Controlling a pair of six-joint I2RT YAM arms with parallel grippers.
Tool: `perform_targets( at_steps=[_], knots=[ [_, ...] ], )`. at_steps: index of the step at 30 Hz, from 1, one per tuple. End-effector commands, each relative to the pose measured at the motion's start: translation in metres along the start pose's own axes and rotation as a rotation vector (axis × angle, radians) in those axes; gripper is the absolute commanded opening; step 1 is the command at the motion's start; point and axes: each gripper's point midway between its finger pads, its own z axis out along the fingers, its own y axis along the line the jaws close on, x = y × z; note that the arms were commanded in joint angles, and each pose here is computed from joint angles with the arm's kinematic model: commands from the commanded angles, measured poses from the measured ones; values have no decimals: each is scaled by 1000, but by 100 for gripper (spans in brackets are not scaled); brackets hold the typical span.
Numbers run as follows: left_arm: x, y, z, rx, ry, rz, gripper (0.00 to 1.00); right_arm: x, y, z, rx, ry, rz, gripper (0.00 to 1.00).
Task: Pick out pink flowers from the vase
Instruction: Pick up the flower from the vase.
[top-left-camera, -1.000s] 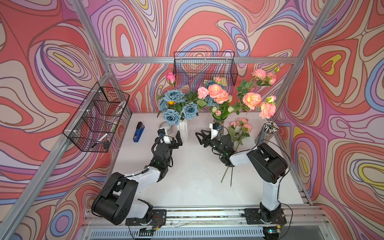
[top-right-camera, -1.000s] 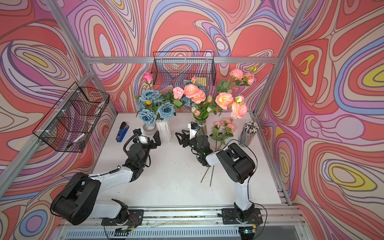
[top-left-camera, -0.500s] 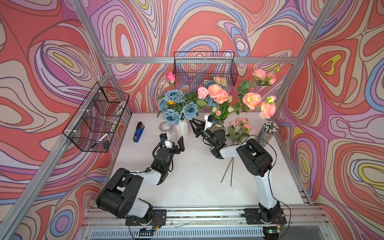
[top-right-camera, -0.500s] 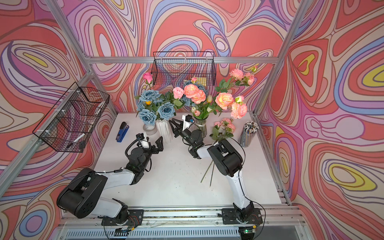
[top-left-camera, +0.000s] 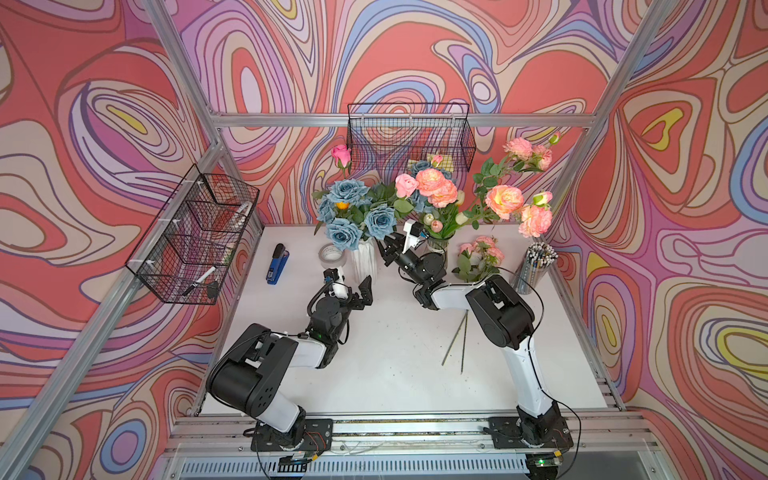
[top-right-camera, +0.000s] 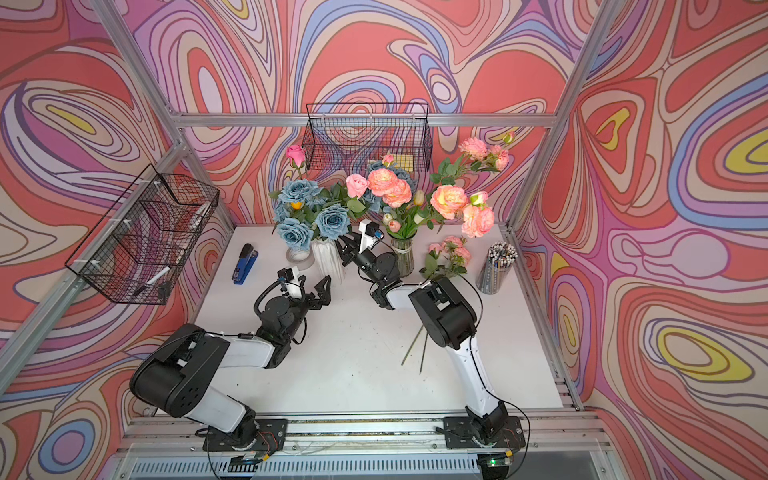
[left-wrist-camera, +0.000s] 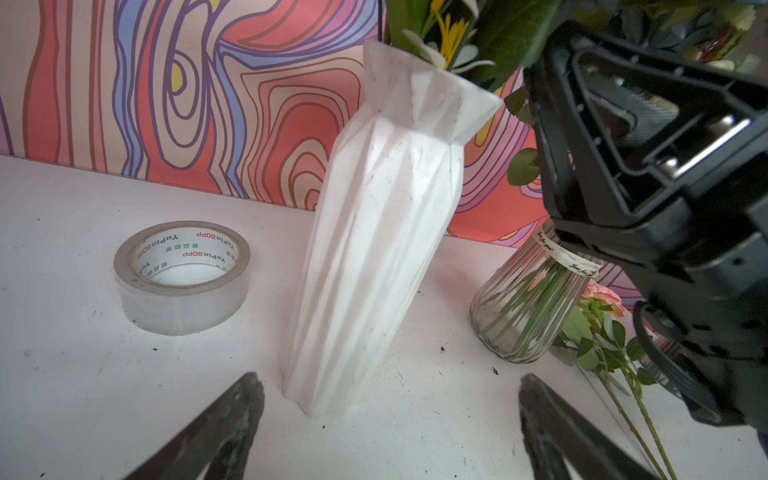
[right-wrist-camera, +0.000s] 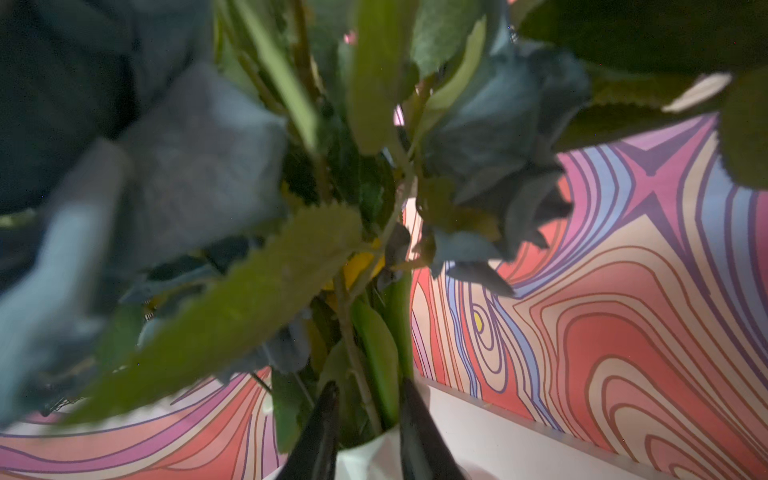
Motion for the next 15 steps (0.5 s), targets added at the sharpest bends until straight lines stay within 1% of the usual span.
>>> perform_targets(
  at_steps=[1, 6, 15],
  knots=[
    [-13, -6, -2, 35, -59, -17, 96, 5, 5, 3, -28, -9, 16, 26],
    [-11, -5, -2, 31, -55, -15, 96, 3, 9, 6, -37, -17, 24, 25],
    [-10, -5, -1, 32, -52, -18, 96, 1, 10, 14, -45, -16, 32, 19]
  ],
)
